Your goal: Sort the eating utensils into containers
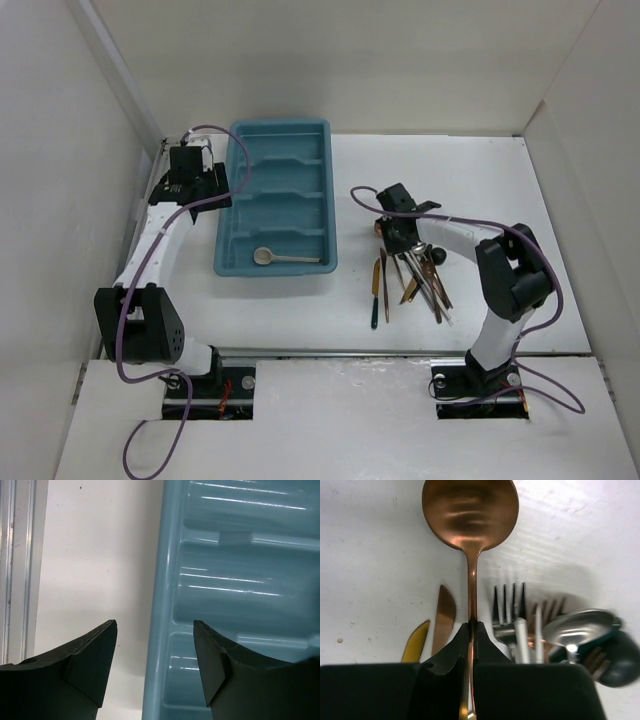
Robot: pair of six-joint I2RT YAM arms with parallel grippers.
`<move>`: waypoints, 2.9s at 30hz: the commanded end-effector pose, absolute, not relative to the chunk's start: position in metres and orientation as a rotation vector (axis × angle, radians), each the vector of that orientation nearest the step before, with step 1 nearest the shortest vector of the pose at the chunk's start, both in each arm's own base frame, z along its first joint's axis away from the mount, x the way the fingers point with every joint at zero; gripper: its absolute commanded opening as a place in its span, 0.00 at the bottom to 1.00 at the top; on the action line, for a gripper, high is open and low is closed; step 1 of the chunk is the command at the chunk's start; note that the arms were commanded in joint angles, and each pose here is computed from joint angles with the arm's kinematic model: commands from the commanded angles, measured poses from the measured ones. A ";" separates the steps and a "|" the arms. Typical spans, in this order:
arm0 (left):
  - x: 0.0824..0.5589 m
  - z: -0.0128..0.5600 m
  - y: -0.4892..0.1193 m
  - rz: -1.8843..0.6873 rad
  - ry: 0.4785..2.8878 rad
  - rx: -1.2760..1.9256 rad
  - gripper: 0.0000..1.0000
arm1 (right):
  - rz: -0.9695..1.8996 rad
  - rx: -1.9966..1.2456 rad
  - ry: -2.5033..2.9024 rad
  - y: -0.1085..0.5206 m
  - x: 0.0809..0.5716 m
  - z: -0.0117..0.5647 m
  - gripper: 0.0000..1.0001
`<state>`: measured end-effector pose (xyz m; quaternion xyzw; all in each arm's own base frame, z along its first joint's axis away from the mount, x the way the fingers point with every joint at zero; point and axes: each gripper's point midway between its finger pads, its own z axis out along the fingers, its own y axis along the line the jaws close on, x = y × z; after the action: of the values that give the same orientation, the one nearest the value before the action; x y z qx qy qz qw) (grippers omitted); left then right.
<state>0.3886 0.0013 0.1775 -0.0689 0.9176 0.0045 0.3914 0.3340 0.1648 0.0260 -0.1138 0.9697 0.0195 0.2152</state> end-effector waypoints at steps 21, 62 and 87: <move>0.356 0.308 0.024 0.029 1.938 -0.433 0.61 | 0.330 -1.453 1.563 0.467 0.330 0.176 0.01; 0.357 0.261 0.005 -0.091 1.924 -0.316 0.69 | 0.053 0.230 2.881 0.077 0.233 0.041 0.28; 0.353 0.265 0.009 -0.073 1.911 -0.328 0.69 | -0.108 -0.109 2.598 0.101 0.288 0.138 0.00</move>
<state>0.3535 0.0068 0.2478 -0.1392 0.8301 -0.0309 0.5391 0.2564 0.0793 0.0734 0.0195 0.9857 -0.0350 0.1636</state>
